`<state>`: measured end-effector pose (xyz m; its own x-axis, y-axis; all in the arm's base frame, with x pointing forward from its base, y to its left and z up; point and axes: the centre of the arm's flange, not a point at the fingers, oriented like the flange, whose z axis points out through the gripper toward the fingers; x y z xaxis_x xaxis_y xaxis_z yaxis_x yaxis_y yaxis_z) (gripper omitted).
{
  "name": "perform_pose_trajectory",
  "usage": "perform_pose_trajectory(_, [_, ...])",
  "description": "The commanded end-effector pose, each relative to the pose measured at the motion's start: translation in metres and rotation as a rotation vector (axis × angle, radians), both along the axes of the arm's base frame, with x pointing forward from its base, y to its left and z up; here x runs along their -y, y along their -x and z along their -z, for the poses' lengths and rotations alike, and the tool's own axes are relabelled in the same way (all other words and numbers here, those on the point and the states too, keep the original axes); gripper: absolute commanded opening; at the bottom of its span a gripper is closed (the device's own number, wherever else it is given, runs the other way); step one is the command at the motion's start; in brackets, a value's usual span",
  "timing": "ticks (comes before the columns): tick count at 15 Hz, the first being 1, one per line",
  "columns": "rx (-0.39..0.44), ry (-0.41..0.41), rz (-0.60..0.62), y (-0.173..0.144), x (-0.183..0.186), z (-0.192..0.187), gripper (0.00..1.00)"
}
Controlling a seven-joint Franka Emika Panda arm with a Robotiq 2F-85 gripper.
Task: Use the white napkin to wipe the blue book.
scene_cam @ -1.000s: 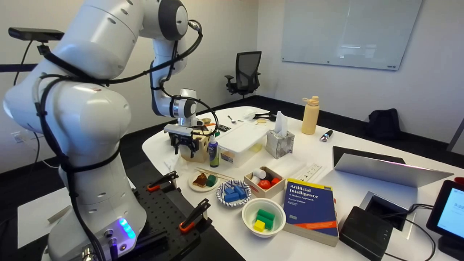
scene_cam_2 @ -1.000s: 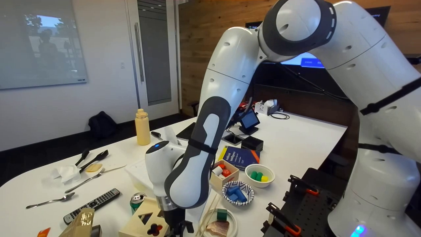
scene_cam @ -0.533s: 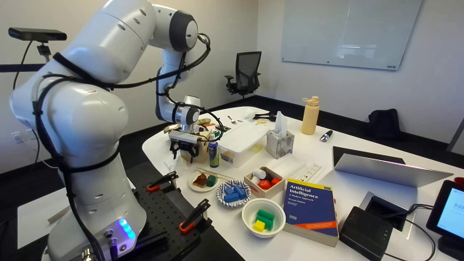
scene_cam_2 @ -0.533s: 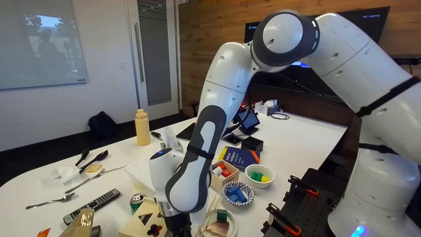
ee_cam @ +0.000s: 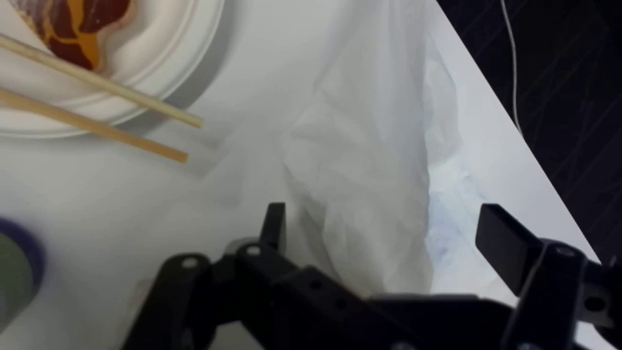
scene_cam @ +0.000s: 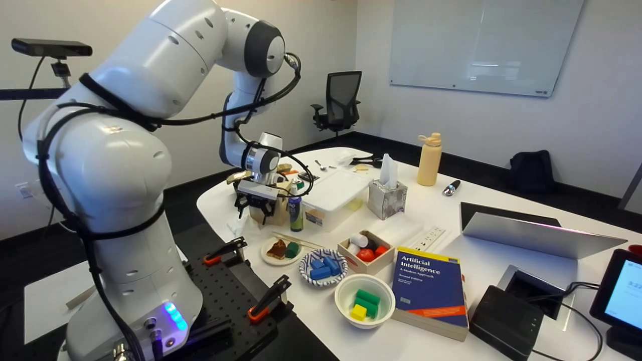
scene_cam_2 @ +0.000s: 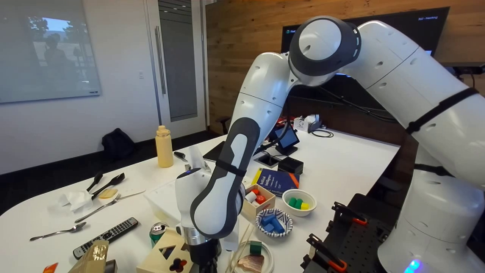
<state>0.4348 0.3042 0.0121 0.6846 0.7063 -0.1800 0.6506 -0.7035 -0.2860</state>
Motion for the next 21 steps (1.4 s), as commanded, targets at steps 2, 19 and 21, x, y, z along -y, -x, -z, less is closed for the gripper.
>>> perform_pose_trajectory(2, [0.017, 0.059, -0.015, 0.011, -0.008, 0.003, 0.74])
perform_pose_trajectory(19, [0.058, 0.106, -0.017, 0.01, -0.006, -0.013, 0.0])
perform_pose_trajectory(21, [0.068, 0.127, -0.011, 0.007, 0.002, -0.035, 0.0])
